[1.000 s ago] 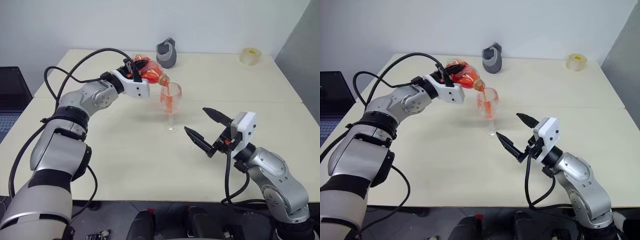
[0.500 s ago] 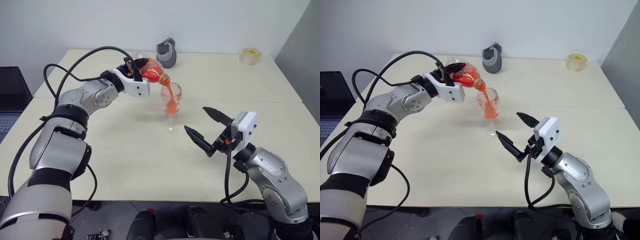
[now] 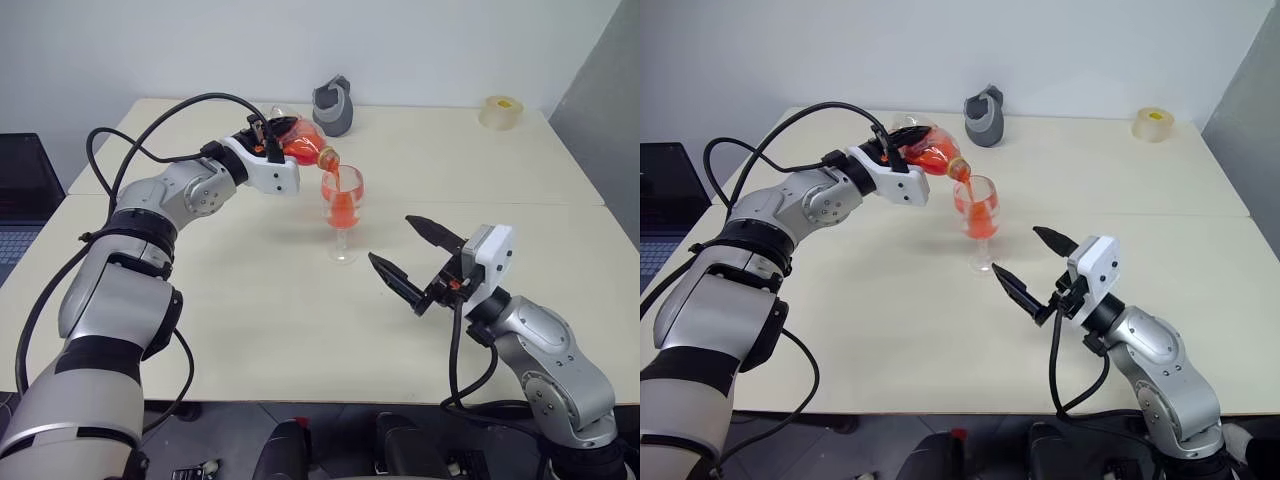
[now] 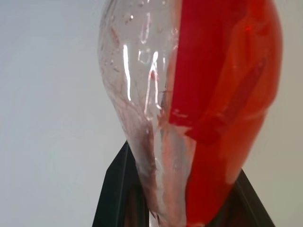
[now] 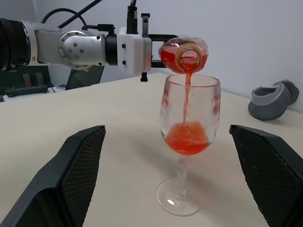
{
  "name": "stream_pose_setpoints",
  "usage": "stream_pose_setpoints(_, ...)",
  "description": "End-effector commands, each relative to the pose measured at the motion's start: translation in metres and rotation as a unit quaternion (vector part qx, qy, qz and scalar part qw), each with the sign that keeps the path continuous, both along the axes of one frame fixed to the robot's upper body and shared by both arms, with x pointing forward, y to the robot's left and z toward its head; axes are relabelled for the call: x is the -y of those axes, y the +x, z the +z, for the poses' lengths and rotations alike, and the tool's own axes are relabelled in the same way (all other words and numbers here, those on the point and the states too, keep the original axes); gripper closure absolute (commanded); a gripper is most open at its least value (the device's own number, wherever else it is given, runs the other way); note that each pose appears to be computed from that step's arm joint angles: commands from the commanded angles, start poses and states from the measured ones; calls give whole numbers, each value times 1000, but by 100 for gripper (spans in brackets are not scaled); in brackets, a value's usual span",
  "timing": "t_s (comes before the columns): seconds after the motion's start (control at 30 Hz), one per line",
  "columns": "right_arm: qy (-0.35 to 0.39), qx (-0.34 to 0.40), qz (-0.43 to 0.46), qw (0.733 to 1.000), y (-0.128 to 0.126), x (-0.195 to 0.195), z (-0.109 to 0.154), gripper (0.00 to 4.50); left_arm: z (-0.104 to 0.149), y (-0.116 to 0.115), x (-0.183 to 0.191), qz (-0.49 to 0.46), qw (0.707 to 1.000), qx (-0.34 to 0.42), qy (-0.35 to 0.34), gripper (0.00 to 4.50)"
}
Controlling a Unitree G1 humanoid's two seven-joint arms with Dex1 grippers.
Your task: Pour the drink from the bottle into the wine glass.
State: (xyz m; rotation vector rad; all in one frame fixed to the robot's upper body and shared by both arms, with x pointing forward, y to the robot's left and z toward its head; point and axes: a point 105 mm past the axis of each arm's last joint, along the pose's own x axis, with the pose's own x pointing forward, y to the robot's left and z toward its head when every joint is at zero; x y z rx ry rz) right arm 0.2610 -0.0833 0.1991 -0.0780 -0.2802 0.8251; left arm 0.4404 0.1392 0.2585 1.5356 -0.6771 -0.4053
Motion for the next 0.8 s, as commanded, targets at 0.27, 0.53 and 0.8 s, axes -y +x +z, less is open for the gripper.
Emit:
stream_pose_setpoints(0.27,5,36,1,999,-8,-1,14,0,27,-2,-3,-1,999,36,-11,371)
stream_pose_setpoints(0.53,7,35,1,999,-9,-2,14,0,27,-2,-3,0,999,39,-7,371)
stream_pose_setpoints(0.8,9,34,0,999,-9,-2,14,0,28,-2,-1,-2,999,45,-4,373)
